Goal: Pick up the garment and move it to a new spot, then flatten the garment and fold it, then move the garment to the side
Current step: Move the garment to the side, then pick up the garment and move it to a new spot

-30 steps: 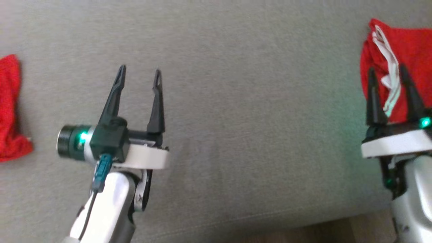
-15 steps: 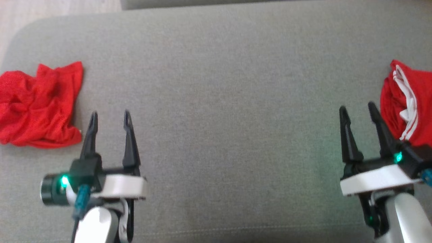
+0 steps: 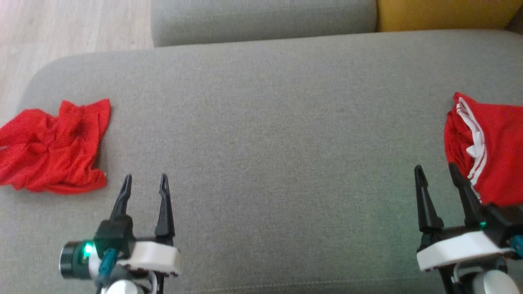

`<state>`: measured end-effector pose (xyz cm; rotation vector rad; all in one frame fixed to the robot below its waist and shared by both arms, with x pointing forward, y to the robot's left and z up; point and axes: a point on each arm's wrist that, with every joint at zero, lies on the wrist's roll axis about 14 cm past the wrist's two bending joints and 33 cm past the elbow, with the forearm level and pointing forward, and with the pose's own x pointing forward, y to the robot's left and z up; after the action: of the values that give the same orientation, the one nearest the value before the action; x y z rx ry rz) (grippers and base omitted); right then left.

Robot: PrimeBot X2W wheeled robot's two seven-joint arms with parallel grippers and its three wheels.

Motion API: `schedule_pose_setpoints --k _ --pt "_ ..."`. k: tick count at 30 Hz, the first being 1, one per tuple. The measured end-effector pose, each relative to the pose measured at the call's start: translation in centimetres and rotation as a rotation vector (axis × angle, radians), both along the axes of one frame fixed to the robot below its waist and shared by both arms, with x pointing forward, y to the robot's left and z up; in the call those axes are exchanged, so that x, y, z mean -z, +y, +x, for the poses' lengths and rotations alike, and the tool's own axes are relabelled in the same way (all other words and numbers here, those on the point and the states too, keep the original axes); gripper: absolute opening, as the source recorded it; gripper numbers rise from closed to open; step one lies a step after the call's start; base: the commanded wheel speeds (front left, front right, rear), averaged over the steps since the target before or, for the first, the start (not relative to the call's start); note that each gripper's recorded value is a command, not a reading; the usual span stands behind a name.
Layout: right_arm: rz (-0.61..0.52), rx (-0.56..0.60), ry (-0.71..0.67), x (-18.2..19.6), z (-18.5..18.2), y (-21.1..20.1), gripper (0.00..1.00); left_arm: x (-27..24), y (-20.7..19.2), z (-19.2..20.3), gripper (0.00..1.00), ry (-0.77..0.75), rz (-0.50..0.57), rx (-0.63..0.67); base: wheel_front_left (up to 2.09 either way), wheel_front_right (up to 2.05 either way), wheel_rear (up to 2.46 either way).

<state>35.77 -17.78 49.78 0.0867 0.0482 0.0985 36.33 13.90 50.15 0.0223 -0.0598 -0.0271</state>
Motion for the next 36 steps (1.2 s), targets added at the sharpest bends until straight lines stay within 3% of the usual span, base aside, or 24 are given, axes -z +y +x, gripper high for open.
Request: schedule_pose_setpoints --k 10,36 --pt "0.013 0.008 -0.020 -0.9 -1.9 0.2 1.00 0.4 0.1 -1.6 1.00 0.011 0.011 0.000 0.00 0.00 0.00" --pt "0.035 -0.017 -0.021 -1.1 -1.3 1.3 1.00 0.9 1.1 -2.4 1.00 0.028 0.022 -0.024 0.00 0.00 0.00"
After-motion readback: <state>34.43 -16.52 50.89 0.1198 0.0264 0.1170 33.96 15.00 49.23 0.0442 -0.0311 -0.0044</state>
